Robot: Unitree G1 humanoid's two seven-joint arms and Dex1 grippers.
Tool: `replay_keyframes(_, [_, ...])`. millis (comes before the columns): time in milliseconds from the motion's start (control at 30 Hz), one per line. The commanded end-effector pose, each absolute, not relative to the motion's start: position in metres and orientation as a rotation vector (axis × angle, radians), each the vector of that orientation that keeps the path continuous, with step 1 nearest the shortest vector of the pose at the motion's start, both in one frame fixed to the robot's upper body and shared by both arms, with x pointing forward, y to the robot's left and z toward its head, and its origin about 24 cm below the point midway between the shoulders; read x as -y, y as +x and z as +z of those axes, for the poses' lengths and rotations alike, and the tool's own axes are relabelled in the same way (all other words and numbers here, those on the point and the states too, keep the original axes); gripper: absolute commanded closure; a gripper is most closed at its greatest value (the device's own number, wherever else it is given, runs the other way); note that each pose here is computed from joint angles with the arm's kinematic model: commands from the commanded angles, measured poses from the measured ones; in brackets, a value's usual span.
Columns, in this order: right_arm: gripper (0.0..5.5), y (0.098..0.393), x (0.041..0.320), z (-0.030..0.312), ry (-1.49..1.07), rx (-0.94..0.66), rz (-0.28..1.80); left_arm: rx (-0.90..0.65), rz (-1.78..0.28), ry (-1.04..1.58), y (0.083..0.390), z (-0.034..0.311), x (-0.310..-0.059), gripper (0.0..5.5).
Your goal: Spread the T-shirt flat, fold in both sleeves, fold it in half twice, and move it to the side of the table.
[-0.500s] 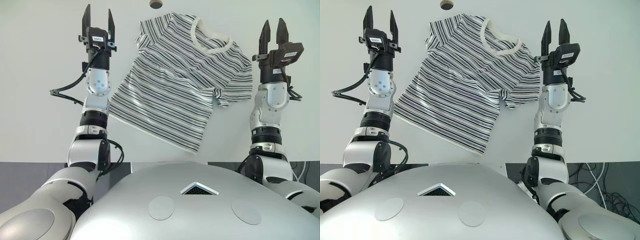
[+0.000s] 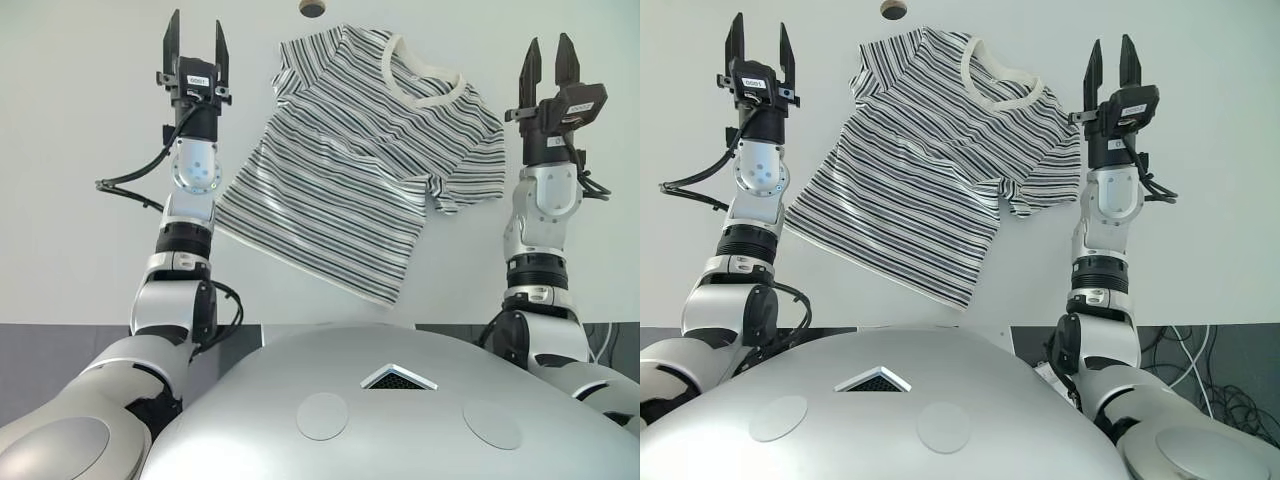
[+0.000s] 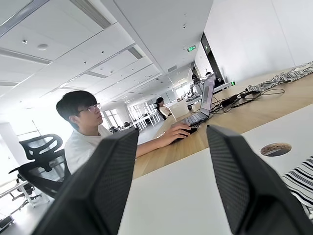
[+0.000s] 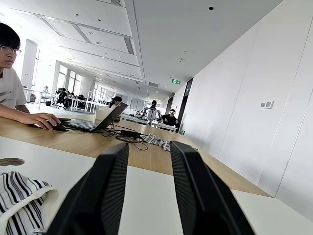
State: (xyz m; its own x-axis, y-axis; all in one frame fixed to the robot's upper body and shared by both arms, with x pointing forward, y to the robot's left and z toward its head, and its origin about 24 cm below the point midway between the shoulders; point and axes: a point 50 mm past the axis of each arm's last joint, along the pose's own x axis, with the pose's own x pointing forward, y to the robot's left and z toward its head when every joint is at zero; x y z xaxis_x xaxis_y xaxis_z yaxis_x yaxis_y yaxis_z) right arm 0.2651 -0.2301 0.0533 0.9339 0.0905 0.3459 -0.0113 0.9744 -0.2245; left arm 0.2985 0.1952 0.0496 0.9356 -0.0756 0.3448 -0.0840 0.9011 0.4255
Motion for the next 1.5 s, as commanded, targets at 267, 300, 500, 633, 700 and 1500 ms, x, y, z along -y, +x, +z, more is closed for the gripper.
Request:
replay_keyframes(267, [3.90, 0.262, 0.232, 0.056, -0.262, 0.365, 0.062, 0.349, -0.046, 0.488, 0.297, 0.048, -0.192, 2.97])
replay_keyframes(300, [3.90, 0.262, 0.233, 0.056, -0.264, 0.367, 0.061, 0.347, -0.056, 0.491, 0.297, 0.048, -0.191, 2.97])
replay_keyframes(500, [3.90, 0.262, 0.234, 0.057, -0.284, 0.366, 0.064, 0.331, -0.132, 0.511, 0.295, 0.044, -0.185, 2.97])
replay_keyframes(633, [3.90, 0.261, 0.236, 0.058, -0.295, 0.364, 0.062, 0.332, -0.164, 0.483, 0.292, 0.045, -0.185, 2.97])
replay_keyframes(700, [3.90, 0.261, 0.236, 0.057, -0.306, 0.357, 0.068, 0.337, -0.180, 0.477, 0.290, 0.046, -0.184, 2.97])
replay_keyframes(1500, [3.90, 0.285, 0.291, 0.038, -0.975, -0.295, 0.698, 0.178, -1.248, 0.777, 0.182, 0.053, -0.124, 2.97])
